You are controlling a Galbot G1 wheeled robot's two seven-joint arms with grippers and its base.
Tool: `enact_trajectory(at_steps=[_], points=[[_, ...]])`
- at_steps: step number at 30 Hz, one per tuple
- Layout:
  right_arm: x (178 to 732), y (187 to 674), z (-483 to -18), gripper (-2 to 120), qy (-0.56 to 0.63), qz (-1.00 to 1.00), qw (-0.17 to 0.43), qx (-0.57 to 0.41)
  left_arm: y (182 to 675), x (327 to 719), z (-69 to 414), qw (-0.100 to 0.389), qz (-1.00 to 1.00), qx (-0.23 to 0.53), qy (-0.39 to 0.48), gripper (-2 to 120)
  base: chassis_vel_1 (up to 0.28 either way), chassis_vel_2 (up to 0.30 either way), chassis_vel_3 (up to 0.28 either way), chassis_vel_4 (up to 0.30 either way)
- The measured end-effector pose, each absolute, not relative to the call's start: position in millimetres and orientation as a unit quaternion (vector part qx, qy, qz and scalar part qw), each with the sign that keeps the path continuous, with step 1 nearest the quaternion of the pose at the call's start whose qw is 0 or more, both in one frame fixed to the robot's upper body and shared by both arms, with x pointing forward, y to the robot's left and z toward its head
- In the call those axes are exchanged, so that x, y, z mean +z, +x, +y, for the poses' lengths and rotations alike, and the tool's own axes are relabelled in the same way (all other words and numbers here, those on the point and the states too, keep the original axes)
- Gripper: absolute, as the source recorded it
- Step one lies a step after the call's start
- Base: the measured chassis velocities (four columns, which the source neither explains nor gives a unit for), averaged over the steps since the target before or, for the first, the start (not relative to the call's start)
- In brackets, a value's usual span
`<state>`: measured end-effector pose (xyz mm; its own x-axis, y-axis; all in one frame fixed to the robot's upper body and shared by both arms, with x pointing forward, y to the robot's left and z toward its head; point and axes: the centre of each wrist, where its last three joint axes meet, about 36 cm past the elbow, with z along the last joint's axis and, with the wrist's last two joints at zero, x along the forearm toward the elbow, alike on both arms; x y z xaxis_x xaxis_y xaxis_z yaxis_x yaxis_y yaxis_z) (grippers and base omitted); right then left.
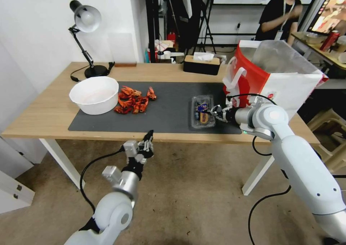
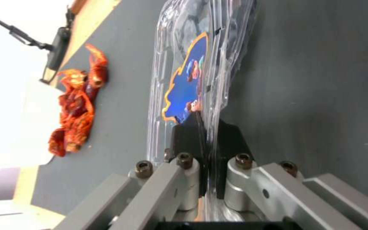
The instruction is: Close the takeout container lid, then place the container into the takeout bag.
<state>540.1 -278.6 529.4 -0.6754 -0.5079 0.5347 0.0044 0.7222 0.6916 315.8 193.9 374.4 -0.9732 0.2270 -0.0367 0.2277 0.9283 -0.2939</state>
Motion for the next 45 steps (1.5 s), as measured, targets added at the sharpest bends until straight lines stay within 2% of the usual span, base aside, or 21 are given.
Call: enact_trajectory(at_steps=[2, 4, 6, 10, 12, 14, 15, 16, 17, 18, 20, 22, 25, 26, 29, 30, 33, 38, 40, 45], points=[[529.7, 540.2, -277.2, 0, 0.156, -0.848, 0.371, -0.344, 309.1, 366.1, 202.4, 0.01, 0.988, -0.116, 0.105, 31, 0.0, 0.0, 0.0, 0.0], [530.1, 540.4, -277.1, 0, 0.157, -0.848, 0.37, -0.344, 307.7, 363.9, 204.3, 0.01, 0.989, -0.11, 0.103, 33, 0.0, 0.0, 0.0, 0.0], [532.1, 541.7, -276.8, 0, 0.165, -0.848, 0.365, -0.347, 303.6, 353.6, 212.7, 0.013, 0.992, -0.082, 0.099, 45, 0.0, 0.0, 0.0, 0.0], [533.0, 542.5, -276.6, 0, 0.172, -0.847, 0.36, -0.351, 300.6, 347.2, 217.3, 0.009, 0.993, -0.072, 0.098, 53, 0.0, 0.0, 0.0, 0.0], [534.7, 542.5, -277.4, 0, 0.185, -0.846, 0.345, -0.362, 297.5, 341.4, 219.9, 0.003, 0.993, -0.071, 0.094, 67, 0.0, 0.0, 0.0, 0.0], [535.4, 542.1, -277.6, 0, 0.187, -0.846, 0.34, -0.365, 297.0, 340.1, 220.3, 0.002, 0.993, -0.071, 0.093, 67, 0.0, 0.0, 0.0, 0.0], [537.7, 540.4, -277.2, 0, 0.198, -0.848, 0.321, -0.373, 296.2, 336.9, 221.3, 0.001, 0.993, -0.072, 0.088, 75, 0.0, 0.0, 0.0, 0.0], [538.1, 540.1, -277.1, 0, 0.199, -0.848, 0.318, -0.373, 296.0, 336.6, 221.4, 0.001, 0.994, -0.072, 0.088, 77, 0.0, 0.0, 0.0, 0.0], [541.5, 537.0, -275.8, 0, 0.211, -0.857, 0.287, -0.371, 295.6, 334.5, 222.5, 0.0, 0.994, -0.073, 0.083, 83, 0.0, 0.0, 0.0, 0.0], [541.5, 537.0, -275.8, 0, 0.211, -0.857, 0.287, -0.371, 295.6, 334.5, 222.5, 0.0, 0.994, -0.073, 0.083, 83, 0.0, 0.0, 0.0, 0.0], [549.1, 529.8, -272.5, 0, 0.249, -0.879, 0.21, -0.348, 295.6, 332.9, 224.2, 0.0, 0.994, -0.073, 0.077, 95, 0.0, 0.0, 0.0, 0.0], [551.1, 528.3, -271.8, 0, 0.257, -0.884, 0.192, -0.341, 295.5, 332.6, 224.5, -0.001, 0.994, -0.073, 0.076, 96, 0.0, 0.0, 0.0, 0.0], [567.0, 518.4, -269.0, 0, 0.298, -0.907, 0.08, -0.285, 294.0, 331.5, 226.6, -0.003, 0.995, -0.073, 0.069, 100, 0.0, 0.0, 0.0, 0.0], [567.0, 518.4, -269.0, 0, 0.298, -0.907, 0.08, -0.285, 294.0, 331.5, 226.6, -0.003, 0.995, -0.073, 0.069, 100, 0.0, 0.0, 0.0, 0.0], [586.2, 507.7, -264.2, 0, 0.291, -0.927, -0.017, -0.236, 292.0, 330.6, 226.8, -0.005, 0.995, -0.075, 0.065, 100, 0.0, 0.0, 0.0, 0.0], [586.2, 507.7, -264.2, 0, 0.291, -0.927, -0.017, -0.236, 292.0, 330.6, 226.8, -0.005, 0.995, -0.075, 0.065, 100, 0.0, 0.0, 0.0, 0.0], [605.9, 500.9, -262.4, 0, 0.252, -0.942, -0.085, -0.205, 290.0, 328.7, 225.8, -0.008, 0.995, -0.08, 0.061, 100, 0.0, 0.0, 0.0, 0.0], [620.9, 499.9, -268.8, 0, 0.204, -0.952, -0.126, -0.19, 287.0, 327.1, 224.8, -0.011, 0.995, -0.085, 0.058, 100, 0.0, 0.0, 0.0, 0.0], [634.3, 502.8, -280.7, 0, 0.151, -0.958, -0.161, -0.181, 284.5, 325.9, 223.9, -0.013, 0.994, -0.088, 0.056, 100, 0.0, 0.0, 0.0, 0.0], [652.6, 510.8, -308.7, 0, 0.062, -0.966, -0.183, -0.171, 280.1, 324.6, 222.2, -0.017, 0.994, -0.092, 0.055, 100, 0.0, 0.0, 0.0, 0.0]])
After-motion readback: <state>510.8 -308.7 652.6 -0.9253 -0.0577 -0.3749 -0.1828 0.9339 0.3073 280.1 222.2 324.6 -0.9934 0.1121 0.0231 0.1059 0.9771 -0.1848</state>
